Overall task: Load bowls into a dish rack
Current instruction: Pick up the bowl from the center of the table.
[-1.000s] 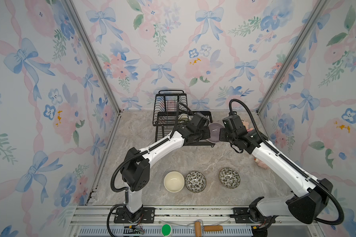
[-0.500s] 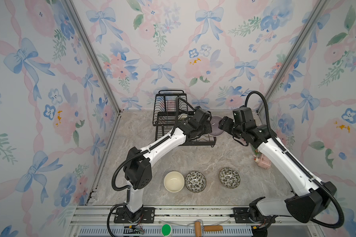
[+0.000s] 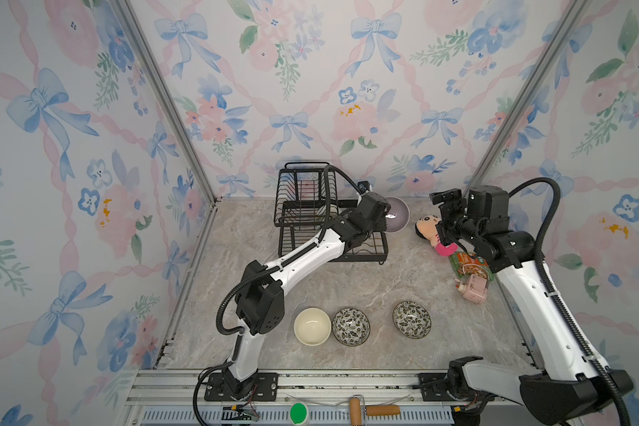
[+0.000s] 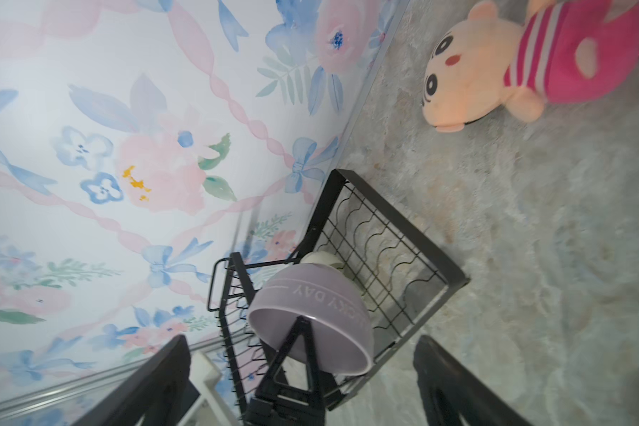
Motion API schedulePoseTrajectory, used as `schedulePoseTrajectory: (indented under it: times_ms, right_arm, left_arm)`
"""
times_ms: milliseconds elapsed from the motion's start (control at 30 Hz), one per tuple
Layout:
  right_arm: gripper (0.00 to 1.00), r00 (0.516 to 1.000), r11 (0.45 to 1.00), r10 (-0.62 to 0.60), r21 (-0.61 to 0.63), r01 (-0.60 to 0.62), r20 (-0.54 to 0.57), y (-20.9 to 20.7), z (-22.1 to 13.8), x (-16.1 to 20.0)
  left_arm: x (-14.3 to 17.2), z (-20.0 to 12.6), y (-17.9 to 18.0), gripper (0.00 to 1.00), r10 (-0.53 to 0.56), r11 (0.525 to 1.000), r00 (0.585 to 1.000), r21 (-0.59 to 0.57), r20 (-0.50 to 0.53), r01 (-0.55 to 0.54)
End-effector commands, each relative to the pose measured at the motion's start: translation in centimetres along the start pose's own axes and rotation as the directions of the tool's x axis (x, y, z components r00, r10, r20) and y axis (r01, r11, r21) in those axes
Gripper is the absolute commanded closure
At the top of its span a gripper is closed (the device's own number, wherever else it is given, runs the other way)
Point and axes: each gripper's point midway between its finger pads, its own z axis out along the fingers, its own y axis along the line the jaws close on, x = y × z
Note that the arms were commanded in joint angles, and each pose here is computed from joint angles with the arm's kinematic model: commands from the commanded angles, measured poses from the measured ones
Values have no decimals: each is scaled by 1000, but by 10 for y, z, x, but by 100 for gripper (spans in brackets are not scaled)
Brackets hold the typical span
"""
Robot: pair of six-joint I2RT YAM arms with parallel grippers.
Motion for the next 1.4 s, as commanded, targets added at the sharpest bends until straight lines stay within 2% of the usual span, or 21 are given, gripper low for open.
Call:
schedulePoseTrajectory:
  times_ms: [0,167,333,433,767,900,1133,1233,1333,1367]
  right_arm:
    - [4,962,961,267,-56,-270,-61,7,11,17]
    - [4,935,932,343,-90,-351,-87,14,21,39]
    - [4,934,929,350,-100,-355,-64,15,29,45]
    - [0,926,920,375,-102,-379,-52,11,37,49]
    - [11,915,911,401,-82,-403,-46,3,57,68]
    - [20,913,907,407,-110,-407,-25,6,67,65]
    - [43,905,897,425,-147,-417,23,14,85,57]
    - [55,906,899,422,-149,-412,37,17,94,57]
    - [74,907,897,419,-172,-406,47,23,98,55]
    - [84,910,899,412,-184,-397,50,27,99,54]
  left_arm:
    - [-43,-13,-23,100,41,996,977,70,209,-56]
    - [-40,-21,-21,100,83,992,959,67,271,-105]
    - [-35,-29,-18,100,104,989,950,73,295,-131]
    - [-34,-36,-16,100,108,988,945,76,308,-137]
    - [-46,-49,-22,100,138,979,931,95,338,-180]
    - [-45,-51,-23,100,140,977,932,104,336,-184]
    - [-50,-60,-23,100,163,972,923,101,349,-210]
    - [-53,-65,-20,100,175,971,918,92,356,-220]
    - [-56,-70,-17,100,192,970,911,71,365,-233]
    - [-58,-72,-15,100,200,969,907,66,371,-240]
